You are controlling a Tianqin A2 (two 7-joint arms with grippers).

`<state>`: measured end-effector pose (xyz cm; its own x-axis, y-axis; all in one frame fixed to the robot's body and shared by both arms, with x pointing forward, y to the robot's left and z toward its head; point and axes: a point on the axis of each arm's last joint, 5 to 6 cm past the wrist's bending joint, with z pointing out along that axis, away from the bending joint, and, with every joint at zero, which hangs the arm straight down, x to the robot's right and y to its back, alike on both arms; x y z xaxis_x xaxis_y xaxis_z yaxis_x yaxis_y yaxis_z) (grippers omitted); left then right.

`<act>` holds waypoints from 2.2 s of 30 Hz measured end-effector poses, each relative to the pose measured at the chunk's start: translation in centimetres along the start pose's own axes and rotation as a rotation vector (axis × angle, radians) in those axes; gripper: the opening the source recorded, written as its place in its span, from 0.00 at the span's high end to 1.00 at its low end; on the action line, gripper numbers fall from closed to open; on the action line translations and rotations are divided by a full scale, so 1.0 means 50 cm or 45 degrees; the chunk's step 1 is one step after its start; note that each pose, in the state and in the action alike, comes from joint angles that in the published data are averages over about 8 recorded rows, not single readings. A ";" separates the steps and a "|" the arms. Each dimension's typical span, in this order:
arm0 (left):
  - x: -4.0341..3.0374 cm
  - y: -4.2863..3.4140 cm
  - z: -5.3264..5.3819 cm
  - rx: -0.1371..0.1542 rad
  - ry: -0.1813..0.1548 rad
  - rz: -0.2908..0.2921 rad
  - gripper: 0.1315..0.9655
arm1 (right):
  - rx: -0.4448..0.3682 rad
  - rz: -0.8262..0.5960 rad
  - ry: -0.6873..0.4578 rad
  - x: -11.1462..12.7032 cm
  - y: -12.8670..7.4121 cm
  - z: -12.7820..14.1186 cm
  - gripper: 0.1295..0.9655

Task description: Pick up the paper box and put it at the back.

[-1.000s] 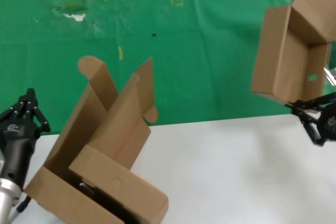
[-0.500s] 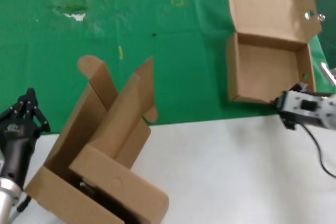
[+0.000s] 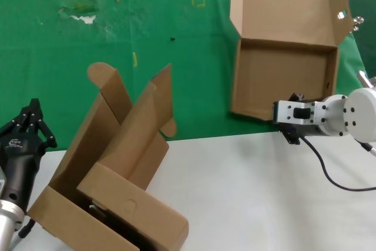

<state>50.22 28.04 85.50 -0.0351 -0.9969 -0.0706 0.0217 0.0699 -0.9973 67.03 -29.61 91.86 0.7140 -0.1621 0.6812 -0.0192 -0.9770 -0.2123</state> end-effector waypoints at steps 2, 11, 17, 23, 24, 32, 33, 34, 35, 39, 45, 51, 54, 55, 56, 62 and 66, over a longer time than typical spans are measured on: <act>0.000 0.000 0.000 0.000 0.000 0.000 0.99 | 0.004 -0.023 -0.019 -0.004 -0.006 0.003 0.99; 0.000 0.000 0.000 0.000 0.000 0.000 0.99 | 0.015 -0.078 -0.037 -0.013 -0.012 -0.008 0.99; 0.000 0.000 0.000 0.000 0.000 0.000 0.99 | 0.026 -0.088 -0.004 -0.004 -0.006 -0.031 0.99; 0.000 0.000 0.000 0.000 0.000 0.000 0.99 | 0.042 -0.121 0.013 0.003 0.002 -0.053 0.99; 0.000 0.000 0.000 0.000 0.000 0.000 0.99 | 0.044 -0.129 0.012 0.003 0.004 -0.056 0.99; 0.000 0.000 0.000 0.000 0.000 0.000 0.99 | 0.052 -0.180 -0.004 0.002 0.016 -0.065 0.99; 0.000 0.000 0.000 0.000 0.000 0.000 0.99 | 0.053 -0.183 -0.005 0.003 0.017 -0.065 0.99; 0.000 0.000 0.000 0.000 0.000 0.000 0.99 | 0.055 -0.184 -0.004 0.004 0.018 -0.066 0.99; 0.000 0.000 0.000 0.000 0.000 0.000 0.99 | 0.057 -0.186 -0.003 0.004 0.019 -0.066 0.99; 0.000 0.000 0.000 0.000 0.000 0.000 0.99 | 0.067 -0.183 0.006 0.006 0.021 -0.069 0.99; 0.000 0.000 0.000 0.000 0.000 0.000 0.99 | 0.087 -0.163 0.020 0.002 0.017 -0.076 0.99; 0.000 0.000 0.000 0.000 0.000 0.000 0.99 | 0.100 -0.153 0.021 -0.008 0.013 -0.081 0.98; 0.000 0.000 0.000 0.000 0.000 0.000 0.99 | 0.102 -0.154 0.017 -0.013 0.013 -0.081 0.96; 0.000 0.000 0.000 0.000 0.000 0.000 0.99 | 0.103 -0.154 0.016 -0.015 0.013 -0.081 0.95; 0.000 0.000 0.000 0.000 0.000 0.000 0.99 | 0.103 -0.155 0.015 -0.016 0.013 -0.080 0.95; 0.000 0.000 0.000 0.000 0.000 0.000 0.99 | 0.109 -0.165 0.011 -0.021 0.007 -0.078 0.92; 0.000 0.000 0.000 0.000 0.000 0.000 0.99 | 0.114 -0.171 0.014 -0.020 0.003 -0.082 0.86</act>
<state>50.22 28.04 85.50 -0.0351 -0.9969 -0.0706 0.0218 0.0699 -0.9973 63.47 -30.16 94.03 0.6985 -0.0329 0.7149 0.1386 -0.9738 -0.1803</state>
